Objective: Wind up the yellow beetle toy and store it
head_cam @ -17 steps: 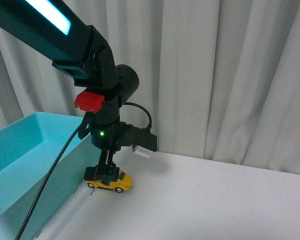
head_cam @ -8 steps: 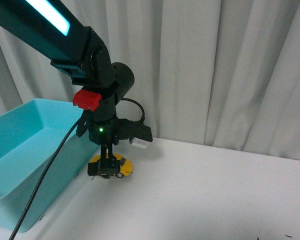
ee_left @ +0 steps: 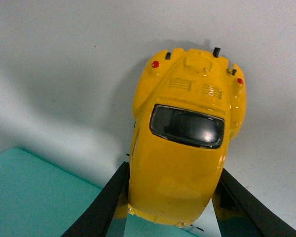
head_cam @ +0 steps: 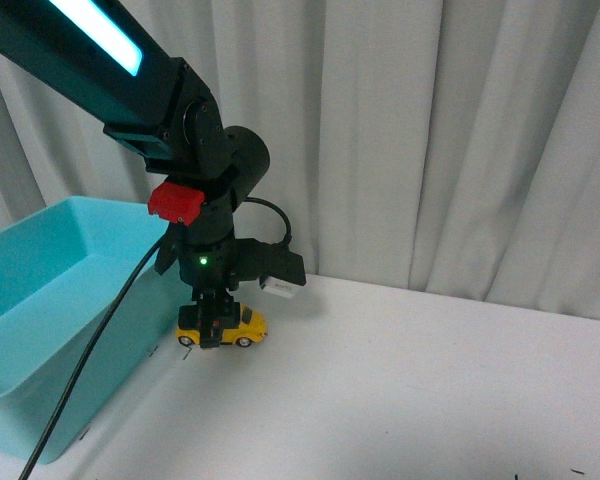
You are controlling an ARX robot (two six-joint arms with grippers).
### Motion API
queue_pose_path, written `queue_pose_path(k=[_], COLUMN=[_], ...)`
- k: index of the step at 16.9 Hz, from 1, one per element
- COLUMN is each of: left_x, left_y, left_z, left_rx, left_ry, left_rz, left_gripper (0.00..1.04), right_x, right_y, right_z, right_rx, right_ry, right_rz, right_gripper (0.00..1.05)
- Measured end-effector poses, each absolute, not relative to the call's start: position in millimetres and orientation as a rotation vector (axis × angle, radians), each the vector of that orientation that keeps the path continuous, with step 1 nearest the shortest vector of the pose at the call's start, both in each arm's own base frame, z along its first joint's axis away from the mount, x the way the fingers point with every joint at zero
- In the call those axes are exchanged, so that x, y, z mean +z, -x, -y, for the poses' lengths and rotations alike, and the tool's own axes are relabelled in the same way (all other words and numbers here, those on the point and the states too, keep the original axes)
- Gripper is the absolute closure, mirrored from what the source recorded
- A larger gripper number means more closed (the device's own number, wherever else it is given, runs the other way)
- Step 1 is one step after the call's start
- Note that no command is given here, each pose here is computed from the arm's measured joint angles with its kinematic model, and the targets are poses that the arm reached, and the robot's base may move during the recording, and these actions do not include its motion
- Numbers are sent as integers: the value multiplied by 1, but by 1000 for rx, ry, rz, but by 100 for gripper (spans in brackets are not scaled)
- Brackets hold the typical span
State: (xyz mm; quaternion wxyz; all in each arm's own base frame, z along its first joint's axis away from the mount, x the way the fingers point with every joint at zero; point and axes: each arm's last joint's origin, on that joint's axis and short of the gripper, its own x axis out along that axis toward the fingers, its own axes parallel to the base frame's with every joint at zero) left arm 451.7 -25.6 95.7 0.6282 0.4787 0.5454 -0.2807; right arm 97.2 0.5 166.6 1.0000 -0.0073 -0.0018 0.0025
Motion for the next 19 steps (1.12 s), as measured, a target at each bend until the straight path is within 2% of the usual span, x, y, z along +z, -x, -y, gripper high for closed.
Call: queue_pose_path(k=[1,3,5,8,9,12,14,16,19], left_x=[97,99,106,132,151,209,246,266,270], left_y=[-451,-450,-442,-435,-431,-427,-427,-428,-426], left_z=[27,31,46,61,64,52,25,-8,-53], left_rx=[-653,-701,-894,-997,-1019,-974,-881,-762,-594], left_ry=[-1104,-1127,-1188,-1177,-1129,-1002,-918,-839,-724], left_rz=[-1249,-1231,-1160,-1059,-1001,-886,-825,-802,-855], left_gripper=[64,64,65,65,65,65,65,65,65], right_x=[167,167,167,167,167,167,167,167,167], right_y=[-97,-97,-97,-97,-97,-97,-97,-97,-97], right_z=[0,0,0,0,0,0,0,0,0], right_rx=[5,5,5,5,5,5,5,5,5], right_ry=[14,14,15,15,14,14,15,14,14], right_rz=[4,4,4,4,4,4,4,4,4], right_gripper=[7,7,7,7,7,7,7,7,7])
